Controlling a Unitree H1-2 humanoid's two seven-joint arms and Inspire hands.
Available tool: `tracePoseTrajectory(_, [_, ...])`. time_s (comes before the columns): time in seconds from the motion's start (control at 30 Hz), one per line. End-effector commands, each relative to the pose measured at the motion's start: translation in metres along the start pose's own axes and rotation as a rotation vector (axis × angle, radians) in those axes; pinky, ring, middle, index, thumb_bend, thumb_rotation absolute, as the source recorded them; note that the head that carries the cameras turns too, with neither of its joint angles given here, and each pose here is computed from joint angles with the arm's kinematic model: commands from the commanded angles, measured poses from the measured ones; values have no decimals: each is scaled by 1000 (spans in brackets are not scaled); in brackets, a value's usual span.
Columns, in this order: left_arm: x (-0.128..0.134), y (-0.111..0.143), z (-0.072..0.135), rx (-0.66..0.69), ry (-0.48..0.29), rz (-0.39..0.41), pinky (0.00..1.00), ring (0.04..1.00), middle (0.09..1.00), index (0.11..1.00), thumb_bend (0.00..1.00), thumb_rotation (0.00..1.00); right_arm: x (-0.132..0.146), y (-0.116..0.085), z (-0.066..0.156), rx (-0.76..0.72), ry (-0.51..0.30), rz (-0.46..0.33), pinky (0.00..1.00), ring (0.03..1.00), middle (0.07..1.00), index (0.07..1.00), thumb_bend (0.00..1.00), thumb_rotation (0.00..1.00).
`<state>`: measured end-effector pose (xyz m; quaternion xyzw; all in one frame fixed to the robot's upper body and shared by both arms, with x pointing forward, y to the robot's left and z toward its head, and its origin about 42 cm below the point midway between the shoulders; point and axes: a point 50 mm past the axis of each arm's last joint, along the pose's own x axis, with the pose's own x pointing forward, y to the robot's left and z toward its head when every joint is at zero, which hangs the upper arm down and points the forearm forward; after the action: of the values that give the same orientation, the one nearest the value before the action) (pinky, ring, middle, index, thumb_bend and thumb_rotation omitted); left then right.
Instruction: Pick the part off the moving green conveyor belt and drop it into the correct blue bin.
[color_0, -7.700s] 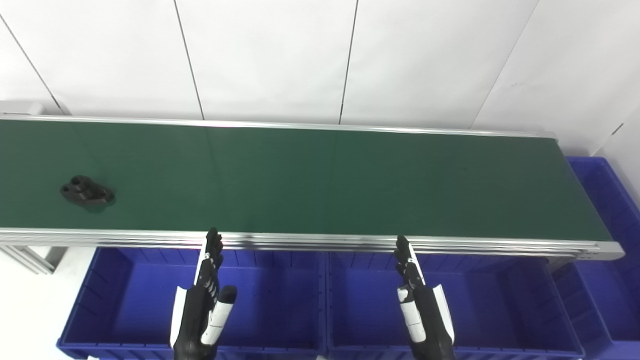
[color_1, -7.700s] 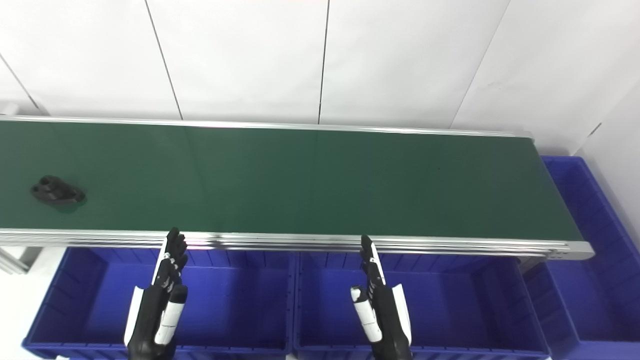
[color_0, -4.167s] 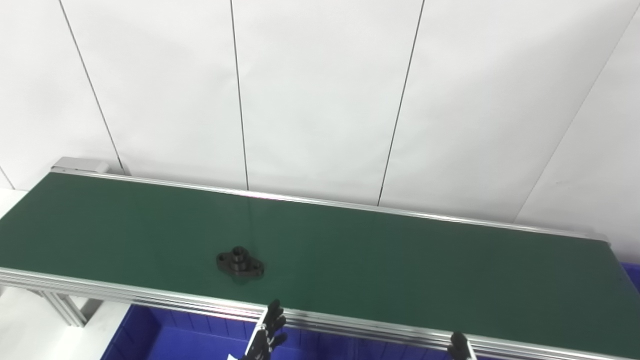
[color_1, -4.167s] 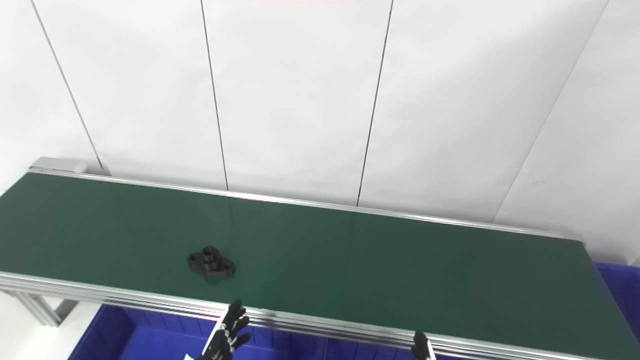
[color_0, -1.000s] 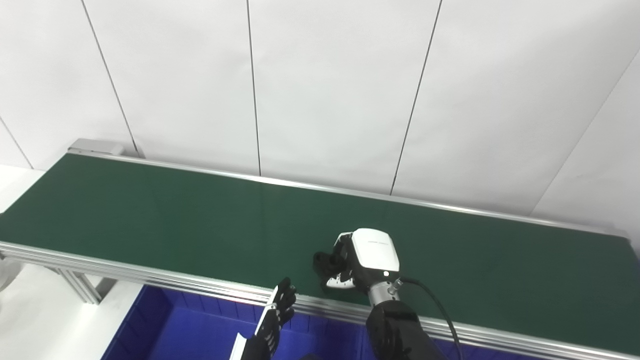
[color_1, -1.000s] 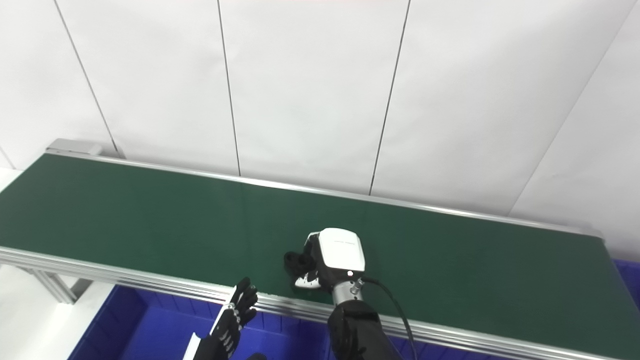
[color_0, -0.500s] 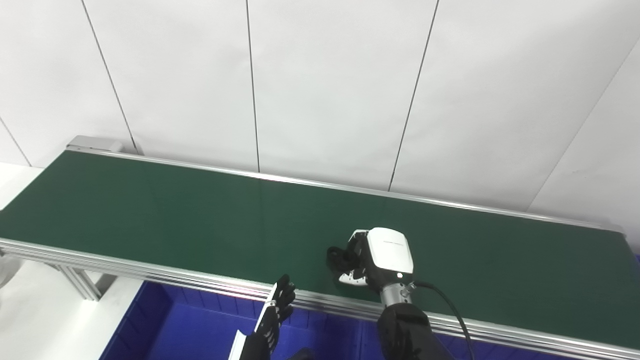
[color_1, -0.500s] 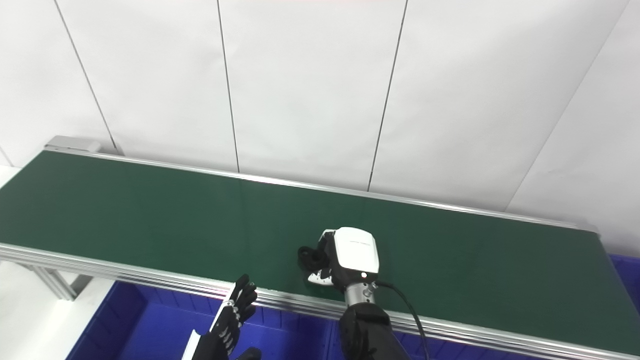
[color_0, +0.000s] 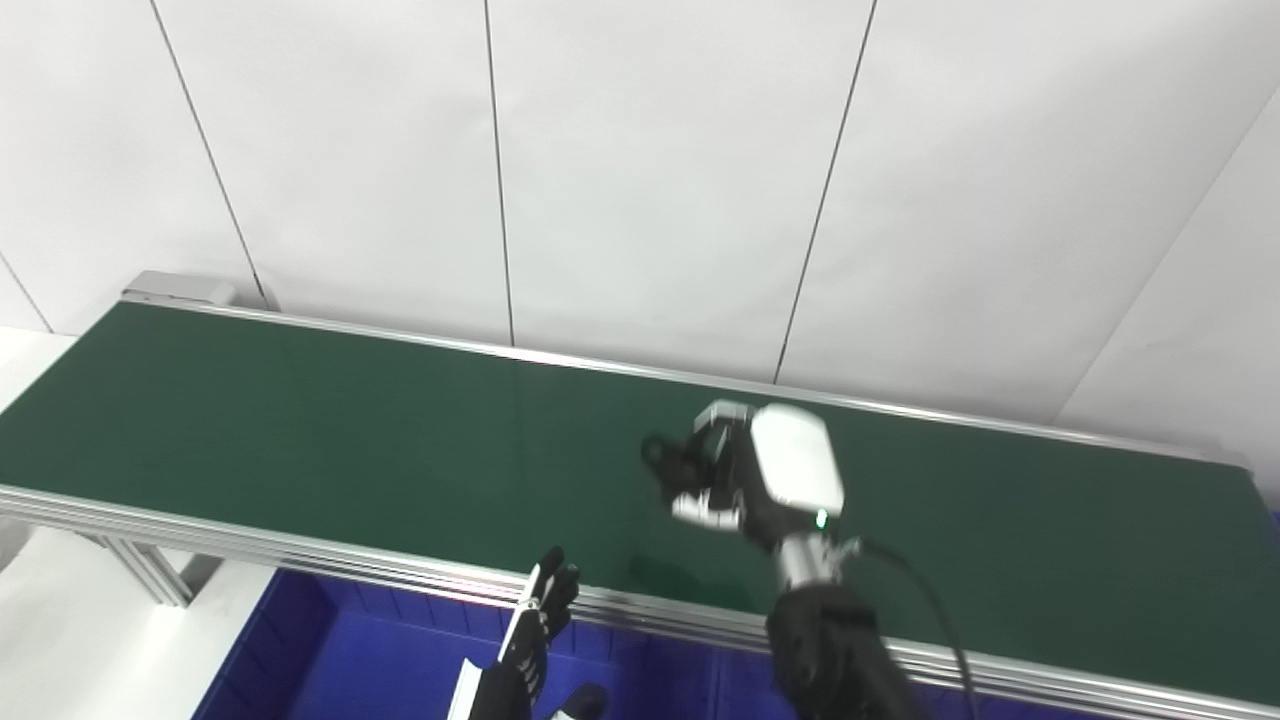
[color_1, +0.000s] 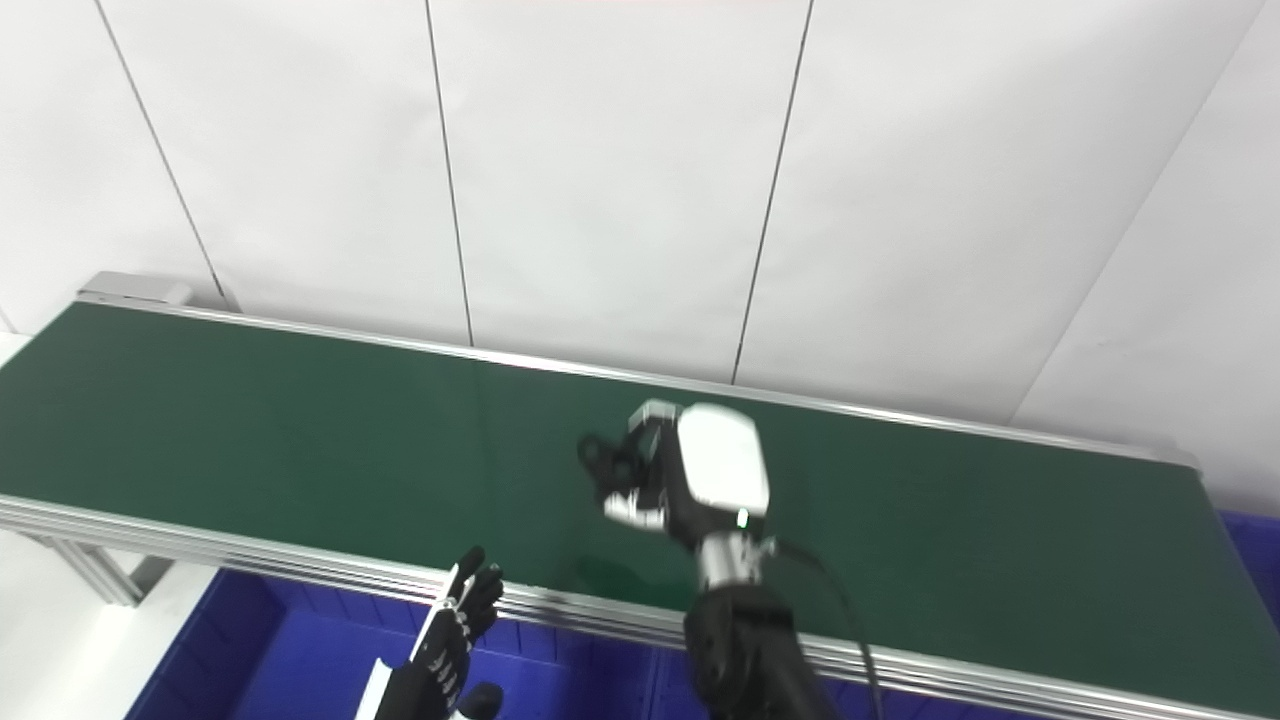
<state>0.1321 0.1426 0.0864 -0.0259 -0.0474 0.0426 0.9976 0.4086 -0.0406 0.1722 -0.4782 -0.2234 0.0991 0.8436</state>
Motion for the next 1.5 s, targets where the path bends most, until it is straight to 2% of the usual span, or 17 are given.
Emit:
tracePoseTrajectory(0.0, [9,-25,12,-86,-58,9,991,973,958,995,699,826,13,-36,10,-11,-69,-83,126,184,283,490,504,135])
tracePoseTrajectory(0.07, [10,-24,13,-90,-47,10,997,982,968,998,701,838,7,-54,7,-20,-79,-93,134,195,295,489,504,134])
tracePoseTrajectory(0.17, [11,-22,15,-83,-32,13,1000,994,988,1000,728,861,-15,-71,-7,-43,-62,-93,140,203,299,487,505,135])
tracePoseTrajectory(0.37, [14,-13,20,-80,-42,6,1000,1000,1000,1000,714,918,-66,-86,-28,-115,-52,-36,138,195,286,487,506,133])
tracePoseTrajectory(0.5, [19,-5,25,-102,-60,11,1000,1000,1000,1000,682,932,-97,-92,-37,-145,-68,54,207,279,375,487,504,134])
tracePoseTrajectory(0.57, [24,2,29,-111,-71,1,1000,1000,1000,1000,651,938,-118,-96,-40,-158,-89,143,258,333,422,487,505,137])
tracePoseTrajectory(0.67, [29,11,34,-97,-72,-5,1000,1000,1000,1000,630,946,-140,-100,-41,-172,-76,231,253,317,408,487,508,136])
tracePoseTrajectory(0.77, [33,18,38,-80,-65,-8,1000,1000,1000,1000,626,948,-149,-96,-42,-181,7,319,269,338,424,488,507,139])
tracePoseTrajectory(0.87, [36,22,39,-73,-62,-3,1000,1000,1000,1000,624,949,-158,-82,-49,-204,90,419,281,350,438,490,507,140])
tracePoseTrajectory(1.0, [35,22,39,-71,-57,-1,1000,1000,1000,1000,625,948,-172,-59,-66,-240,150,512,218,281,378,489,512,130])
tracePoseTrajectory(1.13, [34,22,39,-63,-61,0,1000,1000,1000,1000,620,958,-178,-46,-77,-271,227,615,187,248,339,490,514,128])
tracePoseTrajectory(1.2, [33,21,40,-63,-62,5,1000,998,1000,1000,632,958,-179,-40,-81,-285,251,650,203,271,444,486,527,27])
tracePoseTrajectory(1.23, [33,21,40,-65,-62,6,1000,998,1000,1000,633,959,-179,-37,-84,-293,258,660,207,275,424,501,526,13])
tracePoseTrajectory(1.33, [32,20,41,-68,-58,8,1000,1000,1000,1000,640,957,-179,-33,-89,-319,268,677,257,336,421,525,524,2])
tracePoseTrajectory(1.37, [31,20,41,-68,-56,9,1000,1000,1000,1000,647,956,-179,-32,-91,-336,283,684,310,403,443,522,526,4])
tracePoseTrajectory(1.43, [31,20,41,-68,-56,11,1000,1000,1000,1000,640,961,-179,-30,-93,-358,307,692,440,534,598,501,524,119])
tracePoseTrajectory(1.47, [31,19,41,-69,-56,13,1000,1000,1000,1000,636,963,-179,-30,-93,-361,319,690,485,576,648,591,688,182])
